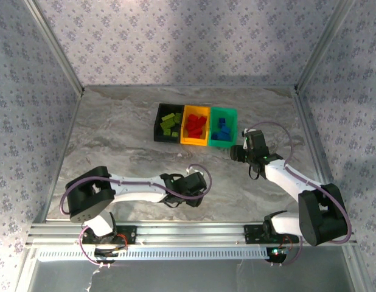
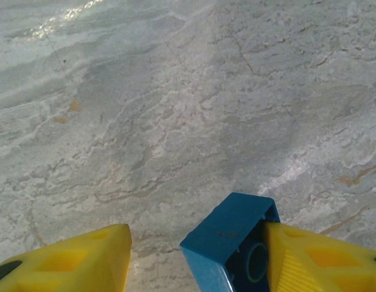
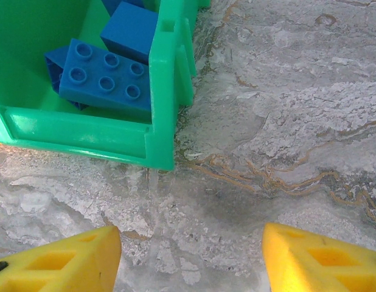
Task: Sort the legos into containers by color
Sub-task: Pick up the lego from the middle-left of the table, then place the lego in the container, then reset both arms
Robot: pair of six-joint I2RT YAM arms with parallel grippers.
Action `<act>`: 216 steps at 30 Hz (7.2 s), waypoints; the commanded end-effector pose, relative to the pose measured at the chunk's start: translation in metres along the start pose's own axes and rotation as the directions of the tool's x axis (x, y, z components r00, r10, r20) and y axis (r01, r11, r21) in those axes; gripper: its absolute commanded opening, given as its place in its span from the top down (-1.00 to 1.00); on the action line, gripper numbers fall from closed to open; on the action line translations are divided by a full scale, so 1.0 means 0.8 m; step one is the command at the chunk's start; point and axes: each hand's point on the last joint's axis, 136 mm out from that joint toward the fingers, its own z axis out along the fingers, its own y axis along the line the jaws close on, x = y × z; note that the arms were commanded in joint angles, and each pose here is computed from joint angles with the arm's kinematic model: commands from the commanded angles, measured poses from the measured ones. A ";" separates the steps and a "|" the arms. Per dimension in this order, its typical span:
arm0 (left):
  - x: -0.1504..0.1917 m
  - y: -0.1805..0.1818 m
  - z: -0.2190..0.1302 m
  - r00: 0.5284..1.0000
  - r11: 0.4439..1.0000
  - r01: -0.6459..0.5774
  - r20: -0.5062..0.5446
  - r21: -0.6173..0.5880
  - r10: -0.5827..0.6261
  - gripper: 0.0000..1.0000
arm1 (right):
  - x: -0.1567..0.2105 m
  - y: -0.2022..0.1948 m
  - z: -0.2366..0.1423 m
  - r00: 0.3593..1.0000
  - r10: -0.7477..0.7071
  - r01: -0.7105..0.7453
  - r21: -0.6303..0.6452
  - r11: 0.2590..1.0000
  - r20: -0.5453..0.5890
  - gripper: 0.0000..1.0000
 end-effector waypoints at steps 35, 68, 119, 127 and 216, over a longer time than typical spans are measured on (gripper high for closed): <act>-0.180 0.016 -0.044 0.964 1.000 -0.006 0.265 -0.008 0.008 0.37 | -0.005 -0.004 -0.004 1.000 0.019 -0.019 0.004 1.000 0.020 -0.29; -0.437 0.042 0.037 0.954 0.988 -0.081 0.276 -0.128 0.114 -0.10 | -0.009 0.002 -0.012 0.998 0.054 -0.053 -0.046 0.998 0.040 -0.30; -0.068 0.447 -0.219 0.559 0.627 0.740 0.742 -0.243 -0.371 -0.87 | -0.094 -0.116 -0.126 0.899 0.184 -0.246 0.110 0.963 0.398 -0.83; -0.041 0.490 -0.216 0.556 0.546 0.773 0.762 -0.325 -0.333 -0.99 | -0.087 -0.161 -0.121 0.884 0.158 -0.302 0.278 0.912 0.441 -0.90; -0.120 0.497 -0.110 0.682 0.867 0.405 0.727 -0.289 -0.076 -1.00 | -0.056 -0.133 0.036 0.919 -0.108 0.049 0.163 0.985 0.380 -1.00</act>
